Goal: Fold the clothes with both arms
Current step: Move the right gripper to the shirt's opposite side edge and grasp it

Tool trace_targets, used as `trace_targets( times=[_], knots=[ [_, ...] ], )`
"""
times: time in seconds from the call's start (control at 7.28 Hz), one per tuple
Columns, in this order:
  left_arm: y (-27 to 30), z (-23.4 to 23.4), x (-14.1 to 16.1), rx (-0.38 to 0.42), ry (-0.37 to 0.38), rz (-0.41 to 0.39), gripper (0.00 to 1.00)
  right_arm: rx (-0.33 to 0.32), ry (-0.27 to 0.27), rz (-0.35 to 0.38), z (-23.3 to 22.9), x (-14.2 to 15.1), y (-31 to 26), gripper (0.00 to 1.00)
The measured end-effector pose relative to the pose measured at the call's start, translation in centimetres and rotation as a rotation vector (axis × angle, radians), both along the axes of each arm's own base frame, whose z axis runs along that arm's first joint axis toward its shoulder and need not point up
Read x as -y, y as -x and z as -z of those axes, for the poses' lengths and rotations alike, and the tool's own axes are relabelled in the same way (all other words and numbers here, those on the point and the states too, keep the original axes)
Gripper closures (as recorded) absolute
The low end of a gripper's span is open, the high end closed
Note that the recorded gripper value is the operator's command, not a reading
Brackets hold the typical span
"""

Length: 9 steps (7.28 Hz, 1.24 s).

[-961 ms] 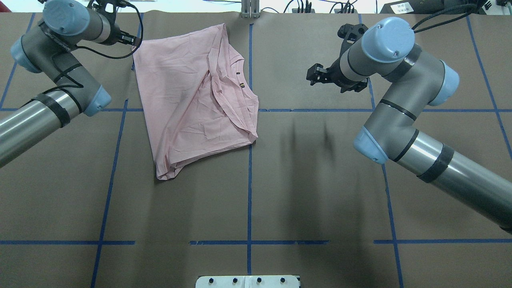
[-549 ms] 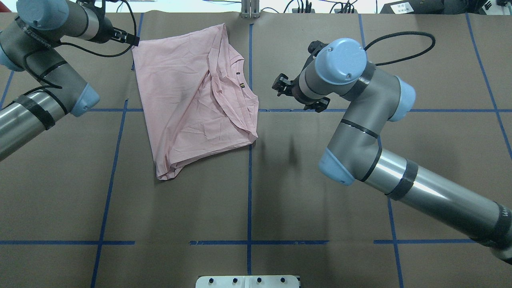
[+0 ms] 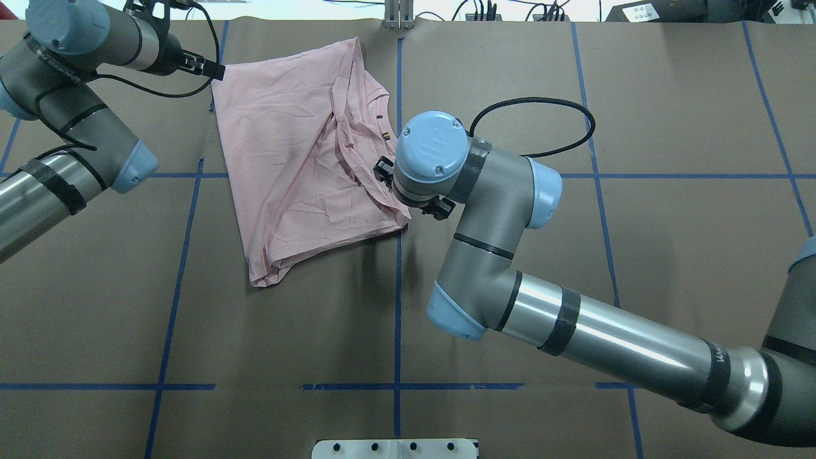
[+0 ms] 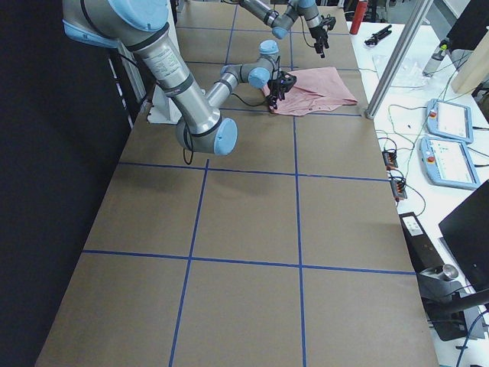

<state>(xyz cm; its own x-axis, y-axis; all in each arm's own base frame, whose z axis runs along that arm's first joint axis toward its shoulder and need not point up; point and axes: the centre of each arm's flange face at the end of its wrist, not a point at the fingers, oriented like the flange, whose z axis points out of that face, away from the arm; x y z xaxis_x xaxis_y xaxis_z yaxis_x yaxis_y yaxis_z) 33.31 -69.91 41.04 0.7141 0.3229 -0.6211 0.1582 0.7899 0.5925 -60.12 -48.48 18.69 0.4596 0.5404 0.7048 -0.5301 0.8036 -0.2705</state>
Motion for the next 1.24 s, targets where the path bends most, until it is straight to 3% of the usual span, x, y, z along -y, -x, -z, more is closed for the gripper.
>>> trace_targets(
  times=[0.41,0.69,1.24],
  knots=[
    [-0.9,0.0,-0.5,-0.02,0.02,0.004,0.0,-0.029,0.024,0.003,0.1,-1.2,3.4,0.31],
    [-1.1,-0.2,-0.7,-0.022,0.021,0.004,0.0,-0.05,0.023,0.006,-0.5,-1.8,4.7,0.41],
    [-0.9,-0.5,-1.2,-0.024,0.019,0.002,0.0,-0.074,0.013,-0.001,-1.3,-2.2,5.6,0.46]
  ],
)
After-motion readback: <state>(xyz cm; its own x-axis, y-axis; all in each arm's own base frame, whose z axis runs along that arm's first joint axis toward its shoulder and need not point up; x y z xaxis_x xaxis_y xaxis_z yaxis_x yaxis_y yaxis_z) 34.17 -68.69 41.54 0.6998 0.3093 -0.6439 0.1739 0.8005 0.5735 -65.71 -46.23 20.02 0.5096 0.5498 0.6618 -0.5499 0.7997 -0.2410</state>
